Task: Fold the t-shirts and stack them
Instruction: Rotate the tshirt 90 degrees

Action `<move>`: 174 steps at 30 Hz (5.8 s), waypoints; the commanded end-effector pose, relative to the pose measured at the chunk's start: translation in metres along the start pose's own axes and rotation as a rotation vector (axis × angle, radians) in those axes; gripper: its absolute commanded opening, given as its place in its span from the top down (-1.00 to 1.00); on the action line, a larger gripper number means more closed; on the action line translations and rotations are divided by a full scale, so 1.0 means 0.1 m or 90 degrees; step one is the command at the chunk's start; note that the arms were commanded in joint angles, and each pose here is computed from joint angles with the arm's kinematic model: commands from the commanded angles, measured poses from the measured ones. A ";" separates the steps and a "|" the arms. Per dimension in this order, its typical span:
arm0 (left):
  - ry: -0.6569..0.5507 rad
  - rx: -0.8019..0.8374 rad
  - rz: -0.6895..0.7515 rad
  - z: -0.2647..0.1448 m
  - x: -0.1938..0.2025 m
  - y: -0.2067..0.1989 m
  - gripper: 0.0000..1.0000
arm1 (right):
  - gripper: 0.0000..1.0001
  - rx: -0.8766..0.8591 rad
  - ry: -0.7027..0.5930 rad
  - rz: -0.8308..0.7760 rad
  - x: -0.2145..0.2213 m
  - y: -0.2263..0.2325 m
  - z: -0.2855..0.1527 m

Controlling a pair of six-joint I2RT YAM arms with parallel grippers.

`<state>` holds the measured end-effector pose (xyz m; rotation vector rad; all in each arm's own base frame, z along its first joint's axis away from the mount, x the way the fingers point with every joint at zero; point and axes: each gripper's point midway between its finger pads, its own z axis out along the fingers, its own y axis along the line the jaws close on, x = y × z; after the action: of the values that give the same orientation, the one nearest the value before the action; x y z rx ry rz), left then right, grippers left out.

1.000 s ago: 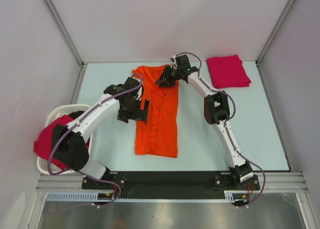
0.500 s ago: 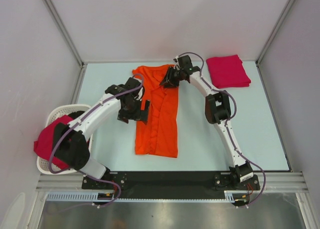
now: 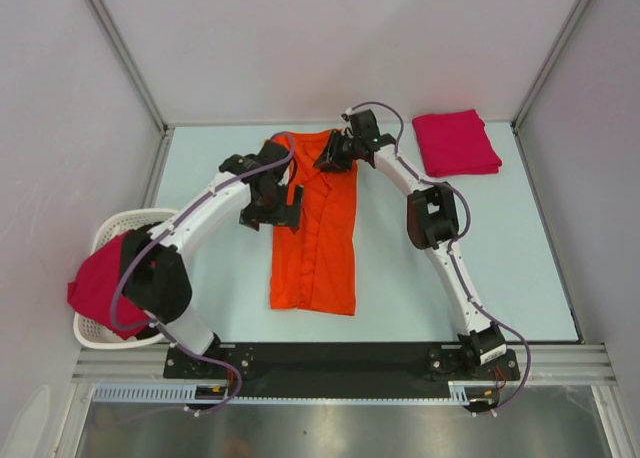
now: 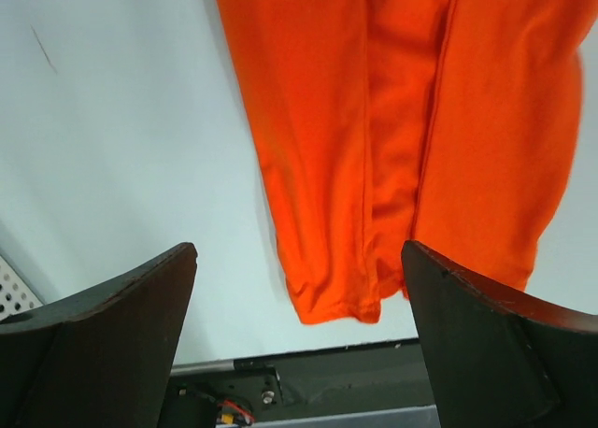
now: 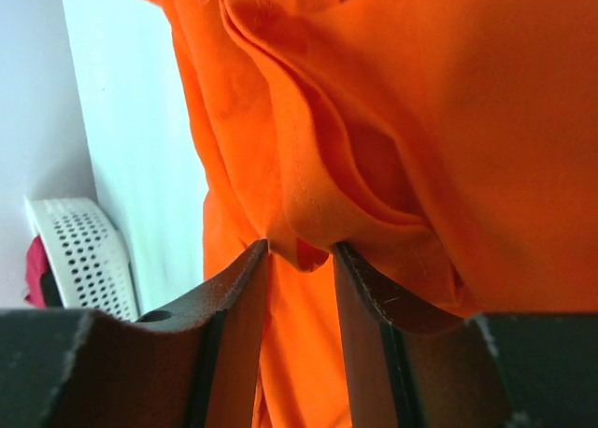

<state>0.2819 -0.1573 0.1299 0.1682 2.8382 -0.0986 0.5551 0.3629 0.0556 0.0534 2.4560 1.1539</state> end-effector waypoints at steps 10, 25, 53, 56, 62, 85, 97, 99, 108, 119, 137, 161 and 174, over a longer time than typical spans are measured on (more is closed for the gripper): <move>-0.178 0.006 -0.111 -0.22 -1.74 0.17 -0.99 | 0.19 0.058 -0.196 -0.168 -0.87 0.47 -0.65; -0.147 0.235 -0.230 0.87 -2.62 0.19 -0.94 | 0.28 0.099 -0.179 -0.191 -0.82 0.43 -0.91; -0.054 0.274 -0.311 1.64 -2.40 0.31 -0.43 | 0.33 0.124 -0.063 -0.178 -0.31 0.20 -0.81; -0.031 0.278 -0.310 1.75 -2.30 0.25 -0.16 | 0.33 0.122 -0.065 -0.177 -0.32 0.21 -0.82; 0.018 0.260 -0.305 1.98 -2.07 0.18 0.42 | 0.34 0.124 -0.044 -0.176 -0.24 0.17 -0.79; -0.083 0.164 -0.340 1.56 -2.40 1.04 1.00 | 0.53 0.152 -0.016 -0.175 -0.11 -0.03 -0.67; -0.107 0.267 -0.315 1.26 -2.54 0.82 -0.89 | 0.53 0.129 -0.017 -0.168 -0.15 0.02 -0.70; -0.150 0.300 -0.300 1.01 -2.71 0.77 -0.96 | 0.52 0.120 -0.019 -0.172 -0.16 0.08 -0.73; -0.278 0.336 -0.252 -0.12 -2.96 0.65 -0.99 | 0.01 -0.013 -0.047 -0.125 -0.35 0.49 -0.61; -0.286 0.202 -0.219 -0.17 -2.83 0.66 -0.99 | -0.11 -0.112 -0.018 0.002 -0.15 0.46 0.02; -0.189 0.211 -0.212 0.58 -2.65 0.44 -0.99 | -0.07 -0.143 -0.056 0.021 -0.19 0.69 0.13; -0.224 0.259 -0.197 0.15 -2.67 0.29 -0.99 | 1.00 -0.112 -0.113 -0.024 -0.43 0.77 -0.12; -0.206 0.257 -0.202 0.28 -2.64 0.29 -0.99 | 1.00 -0.062 -0.098 -0.015 -0.42 0.42 -0.17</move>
<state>0.5456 -0.1533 0.1598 -0.2405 2.5086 -0.6739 0.5856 0.3711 0.0968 0.1215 2.2648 1.2403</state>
